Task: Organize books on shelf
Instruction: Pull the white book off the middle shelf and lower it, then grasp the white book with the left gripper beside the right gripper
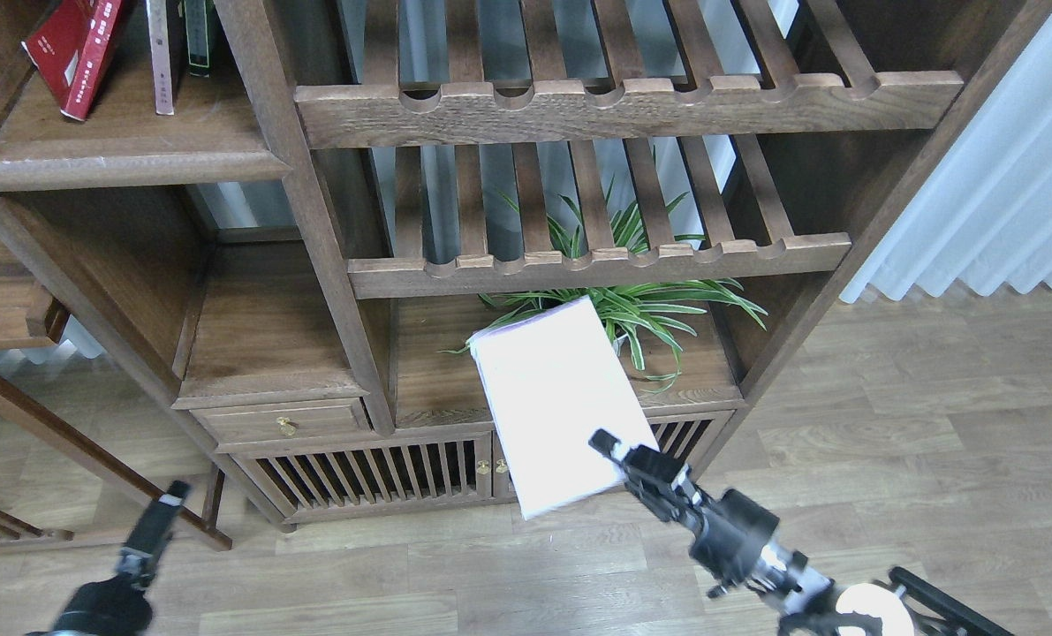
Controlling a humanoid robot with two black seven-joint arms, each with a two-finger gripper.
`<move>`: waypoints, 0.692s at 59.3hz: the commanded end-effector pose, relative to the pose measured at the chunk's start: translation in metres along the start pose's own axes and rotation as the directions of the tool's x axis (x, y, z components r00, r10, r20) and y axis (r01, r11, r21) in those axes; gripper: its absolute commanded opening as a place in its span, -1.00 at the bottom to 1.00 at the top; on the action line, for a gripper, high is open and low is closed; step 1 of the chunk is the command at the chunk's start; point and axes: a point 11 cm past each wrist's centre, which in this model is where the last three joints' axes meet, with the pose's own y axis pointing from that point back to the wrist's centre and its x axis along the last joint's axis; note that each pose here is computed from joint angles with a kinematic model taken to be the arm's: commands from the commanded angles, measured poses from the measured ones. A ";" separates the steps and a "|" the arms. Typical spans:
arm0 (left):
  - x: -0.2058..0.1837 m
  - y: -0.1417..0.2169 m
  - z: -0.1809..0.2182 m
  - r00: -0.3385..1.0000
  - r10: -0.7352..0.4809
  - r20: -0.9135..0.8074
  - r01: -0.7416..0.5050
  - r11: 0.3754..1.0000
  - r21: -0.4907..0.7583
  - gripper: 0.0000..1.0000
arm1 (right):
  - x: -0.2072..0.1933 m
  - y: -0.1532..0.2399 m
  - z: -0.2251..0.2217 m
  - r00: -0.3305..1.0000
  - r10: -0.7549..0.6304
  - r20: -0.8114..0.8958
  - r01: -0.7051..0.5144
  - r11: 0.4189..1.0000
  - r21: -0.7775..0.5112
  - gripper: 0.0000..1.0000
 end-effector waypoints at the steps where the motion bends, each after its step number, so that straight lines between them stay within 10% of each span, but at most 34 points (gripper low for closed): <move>1: -0.013 -0.014 -0.030 0.999 -0.033 -0.023 0.035 0.995 0.095 0.99 | 0.009 -0.009 0.020 0.999 0.005 0.043 -0.003 0.998 -0.057 -0.88; 41: -0.035 -0.017 -0.116 0.993 -0.072 -0.096 0.097 0.952 0.290 0.95 | -0.010 -0.068 0.089 0.980 -0.100 0.171 0.123 0.984 -0.128 -0.87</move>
